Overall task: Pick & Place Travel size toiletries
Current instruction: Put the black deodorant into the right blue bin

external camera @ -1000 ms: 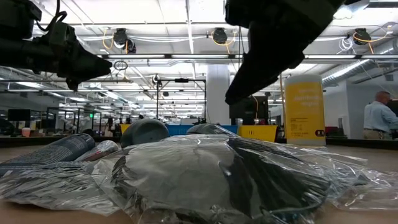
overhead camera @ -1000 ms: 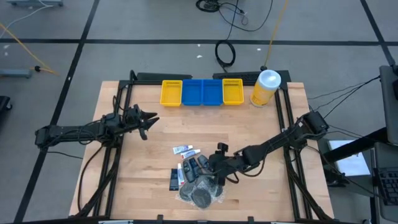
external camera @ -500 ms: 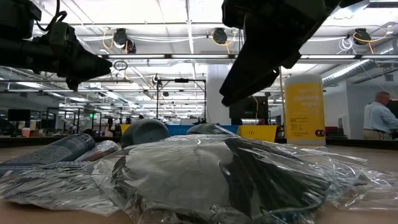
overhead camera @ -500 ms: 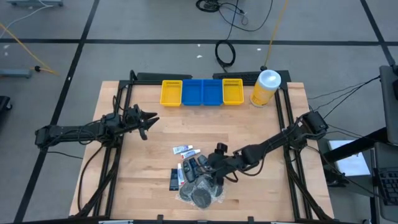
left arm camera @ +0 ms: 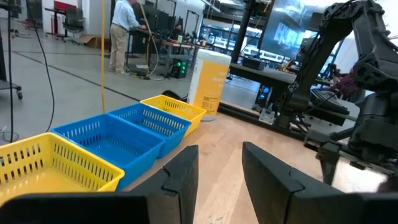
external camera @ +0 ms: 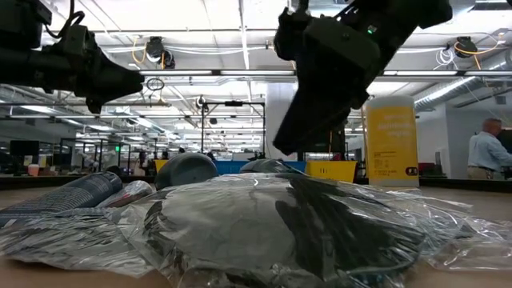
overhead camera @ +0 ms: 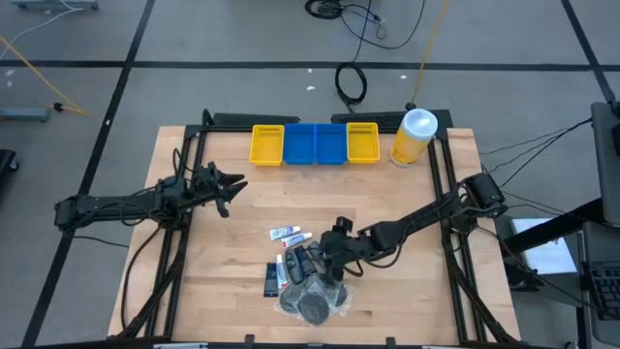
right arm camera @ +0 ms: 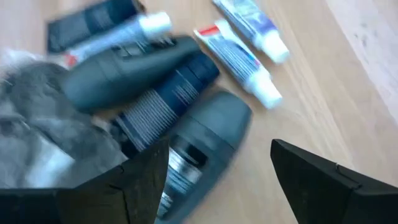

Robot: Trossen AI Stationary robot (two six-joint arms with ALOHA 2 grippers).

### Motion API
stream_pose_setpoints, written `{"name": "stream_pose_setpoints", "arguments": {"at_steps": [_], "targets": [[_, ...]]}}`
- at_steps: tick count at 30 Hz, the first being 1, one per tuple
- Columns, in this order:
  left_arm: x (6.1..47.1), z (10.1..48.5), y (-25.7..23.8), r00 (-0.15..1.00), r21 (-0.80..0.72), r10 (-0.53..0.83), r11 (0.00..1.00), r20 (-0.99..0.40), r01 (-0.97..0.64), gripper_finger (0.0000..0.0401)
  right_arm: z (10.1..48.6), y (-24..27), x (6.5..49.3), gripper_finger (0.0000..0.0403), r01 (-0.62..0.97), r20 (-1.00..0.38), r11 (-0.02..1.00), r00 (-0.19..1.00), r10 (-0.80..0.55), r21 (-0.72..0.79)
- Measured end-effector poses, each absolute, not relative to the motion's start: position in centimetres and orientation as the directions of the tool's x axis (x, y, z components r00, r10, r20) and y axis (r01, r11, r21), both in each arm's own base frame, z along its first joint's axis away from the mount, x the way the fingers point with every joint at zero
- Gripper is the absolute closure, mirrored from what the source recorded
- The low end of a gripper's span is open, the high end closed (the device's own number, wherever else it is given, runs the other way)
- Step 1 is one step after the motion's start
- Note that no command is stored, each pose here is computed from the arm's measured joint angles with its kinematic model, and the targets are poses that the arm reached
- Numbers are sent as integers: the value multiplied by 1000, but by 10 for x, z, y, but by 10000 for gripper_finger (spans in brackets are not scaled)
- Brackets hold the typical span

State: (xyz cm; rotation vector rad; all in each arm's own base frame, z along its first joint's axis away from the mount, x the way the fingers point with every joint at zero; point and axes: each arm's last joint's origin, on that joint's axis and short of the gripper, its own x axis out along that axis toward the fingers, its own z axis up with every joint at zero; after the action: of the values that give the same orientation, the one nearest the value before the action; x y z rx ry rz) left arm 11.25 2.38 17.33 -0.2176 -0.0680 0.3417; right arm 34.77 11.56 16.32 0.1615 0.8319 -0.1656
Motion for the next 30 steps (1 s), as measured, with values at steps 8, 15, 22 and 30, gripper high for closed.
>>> {"name": "stream_pose_setpoints", "arguments": {"at_steps": [8,15,22,30], "targets": [[112,173,24,940,-222,340,919,28,-326,277,155,116,350,128,207,-759,971,649,-43,122],[112,173,24,940,-219,340,919,26,-327,277,155,116,350,128,209,-762,970,647,-43,124],[112,173,24,940,-215,340,920,22,-328,277,145,116,354,128,208,-766,971,641,-45,117],[112,172,24,940,-214,341,920,20,-329,277,115,118,358,128,208,-805,974,591,-52,89]]}}
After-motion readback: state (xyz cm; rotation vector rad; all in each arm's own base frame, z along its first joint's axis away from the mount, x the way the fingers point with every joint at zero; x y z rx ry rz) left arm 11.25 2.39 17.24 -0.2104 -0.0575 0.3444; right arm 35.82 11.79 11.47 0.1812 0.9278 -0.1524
